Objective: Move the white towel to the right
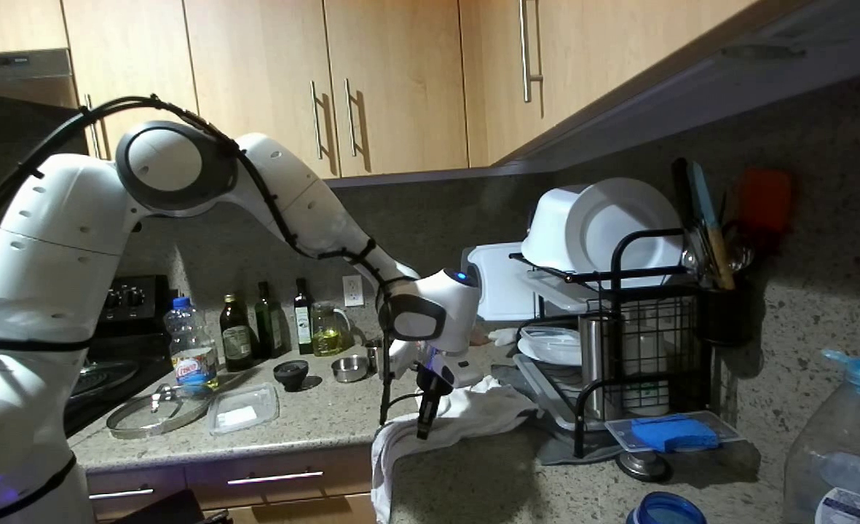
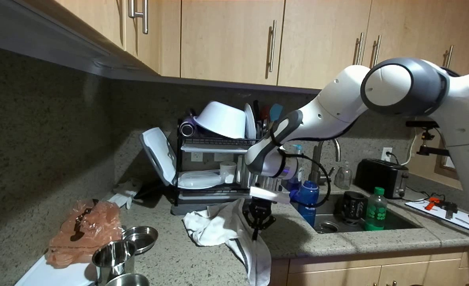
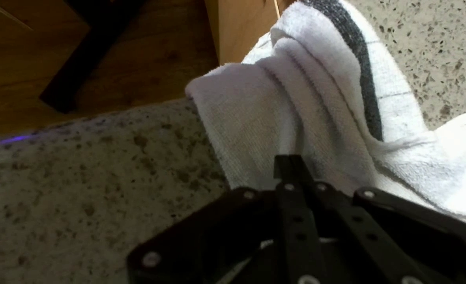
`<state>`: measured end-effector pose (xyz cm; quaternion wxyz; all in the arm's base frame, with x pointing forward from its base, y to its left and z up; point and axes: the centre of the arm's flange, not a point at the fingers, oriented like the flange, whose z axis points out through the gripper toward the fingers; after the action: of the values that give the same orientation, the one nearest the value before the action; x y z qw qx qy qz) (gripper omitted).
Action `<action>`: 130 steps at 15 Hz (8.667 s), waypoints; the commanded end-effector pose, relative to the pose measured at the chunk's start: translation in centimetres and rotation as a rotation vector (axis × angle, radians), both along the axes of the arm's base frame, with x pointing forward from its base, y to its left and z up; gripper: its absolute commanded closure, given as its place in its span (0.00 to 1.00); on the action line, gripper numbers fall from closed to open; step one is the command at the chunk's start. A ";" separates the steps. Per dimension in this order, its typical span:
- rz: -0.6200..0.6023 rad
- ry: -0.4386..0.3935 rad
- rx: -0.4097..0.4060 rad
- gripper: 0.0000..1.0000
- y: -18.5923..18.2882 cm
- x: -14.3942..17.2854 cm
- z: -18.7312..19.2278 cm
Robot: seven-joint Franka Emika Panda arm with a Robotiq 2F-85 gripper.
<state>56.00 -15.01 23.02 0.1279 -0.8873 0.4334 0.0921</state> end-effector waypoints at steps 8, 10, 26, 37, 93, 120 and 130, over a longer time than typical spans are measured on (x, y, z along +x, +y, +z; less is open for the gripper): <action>-0.079 -0.097 0.031 1.00 -1.9 -4.4 5.8; -0.091 -0.102 0.036 1.00 -2.5 -4.8 6.3; -0.356 -0.134 0.112 1.00 -8.1 -6.0 5.0; -0.705 -0.255 0.388 1.00 -9.7 -5.2 4.3; -0.733 -0.046 -0.613 0.00 -9.0 -3.6 6.6; -0.381 -0.155 -0.554 0.00 0.9 -4.3 7.5; -0.352 0.026 -0.555 0.00 -0.7 -1.9 1.6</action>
<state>52.57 -14.99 25.30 -0.1004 -0.7962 0.5932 -0.0637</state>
